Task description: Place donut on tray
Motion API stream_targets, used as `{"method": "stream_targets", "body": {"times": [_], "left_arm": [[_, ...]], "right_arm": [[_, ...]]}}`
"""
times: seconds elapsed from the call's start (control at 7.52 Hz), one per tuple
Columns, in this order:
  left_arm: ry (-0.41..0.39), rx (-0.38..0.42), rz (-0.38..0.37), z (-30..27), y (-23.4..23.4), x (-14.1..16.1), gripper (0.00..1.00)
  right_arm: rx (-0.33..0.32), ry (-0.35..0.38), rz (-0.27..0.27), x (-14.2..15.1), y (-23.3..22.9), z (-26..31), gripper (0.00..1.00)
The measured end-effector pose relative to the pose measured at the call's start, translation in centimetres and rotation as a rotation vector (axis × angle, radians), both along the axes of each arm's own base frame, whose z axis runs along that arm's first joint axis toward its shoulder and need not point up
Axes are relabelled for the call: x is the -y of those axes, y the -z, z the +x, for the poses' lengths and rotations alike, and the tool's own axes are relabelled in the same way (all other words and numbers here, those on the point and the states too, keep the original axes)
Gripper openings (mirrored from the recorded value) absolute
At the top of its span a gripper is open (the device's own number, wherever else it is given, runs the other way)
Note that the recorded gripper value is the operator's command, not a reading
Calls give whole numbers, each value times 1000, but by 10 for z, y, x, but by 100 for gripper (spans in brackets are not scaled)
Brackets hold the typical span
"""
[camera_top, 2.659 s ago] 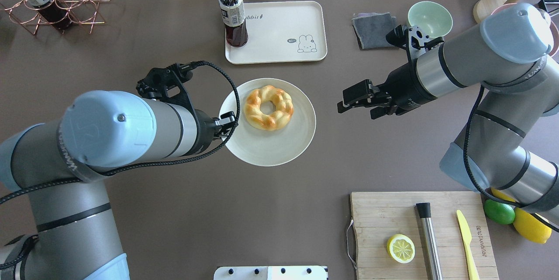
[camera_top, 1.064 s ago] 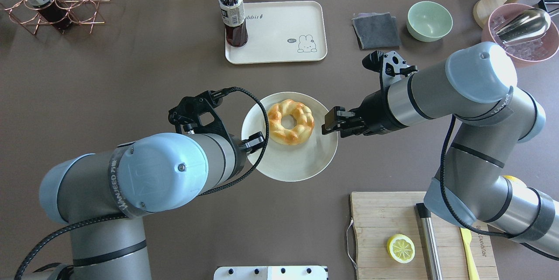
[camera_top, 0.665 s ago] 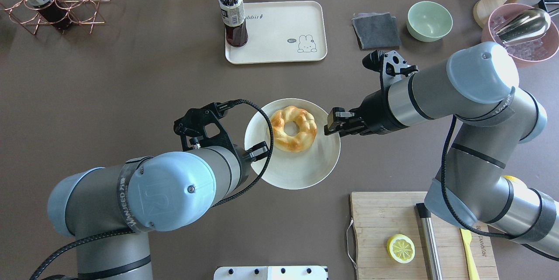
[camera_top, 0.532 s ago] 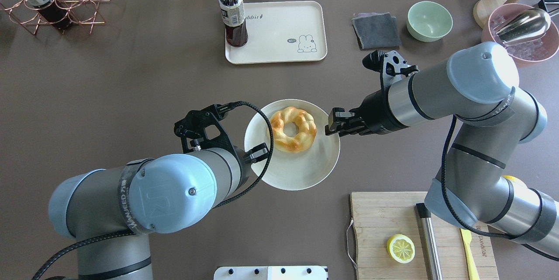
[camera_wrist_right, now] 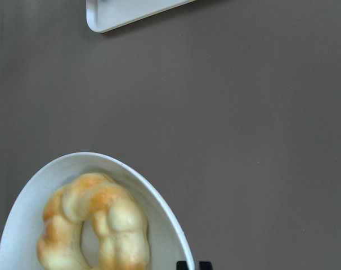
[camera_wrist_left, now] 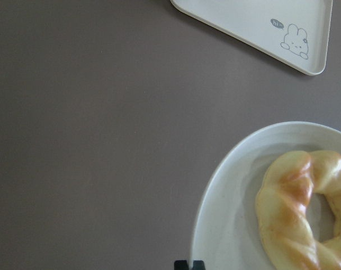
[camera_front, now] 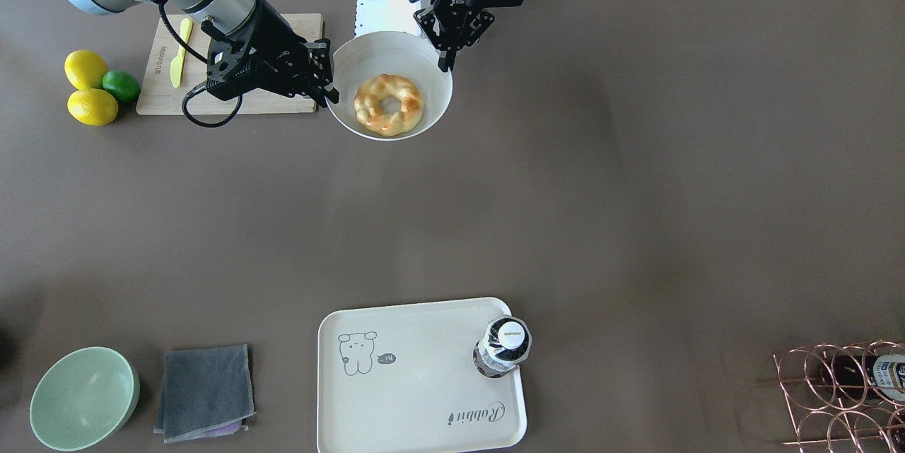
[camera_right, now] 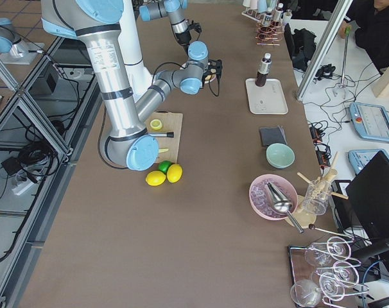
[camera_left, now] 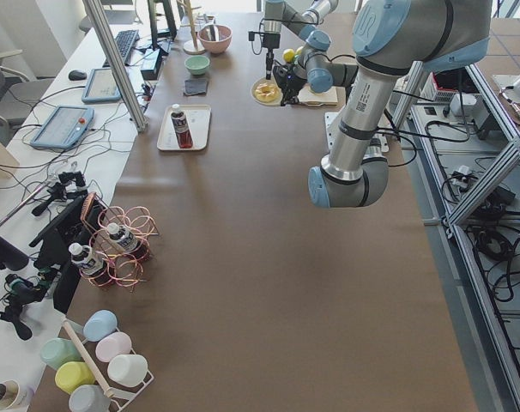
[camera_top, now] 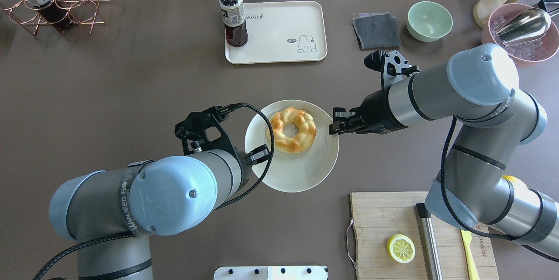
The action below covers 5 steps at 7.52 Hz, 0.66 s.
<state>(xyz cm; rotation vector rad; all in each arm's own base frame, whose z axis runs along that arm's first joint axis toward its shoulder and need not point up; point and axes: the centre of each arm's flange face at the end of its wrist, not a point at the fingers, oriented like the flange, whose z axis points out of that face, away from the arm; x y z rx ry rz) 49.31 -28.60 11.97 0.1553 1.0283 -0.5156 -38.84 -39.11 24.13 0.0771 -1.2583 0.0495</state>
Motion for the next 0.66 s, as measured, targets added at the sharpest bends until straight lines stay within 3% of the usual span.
{"method": "stream_targets", "body": {"times": [0.13,0.27,0.4,0.66], "left_arm": [[0,-2,1,0,1,0,0],[-1,-1,2,0,1,0,26],[-1,-2,4,-1,2,1,97],[-1,-1,5,-2,1,1,98]], "right_arm": [[-3,-8,3,0,0,-1,0],[-5,-12,5,-1,-1,-2,0],[-6,-15,6,-1,-2,-3,0],[-10,-26,9,0,-3,-3,0]]}}
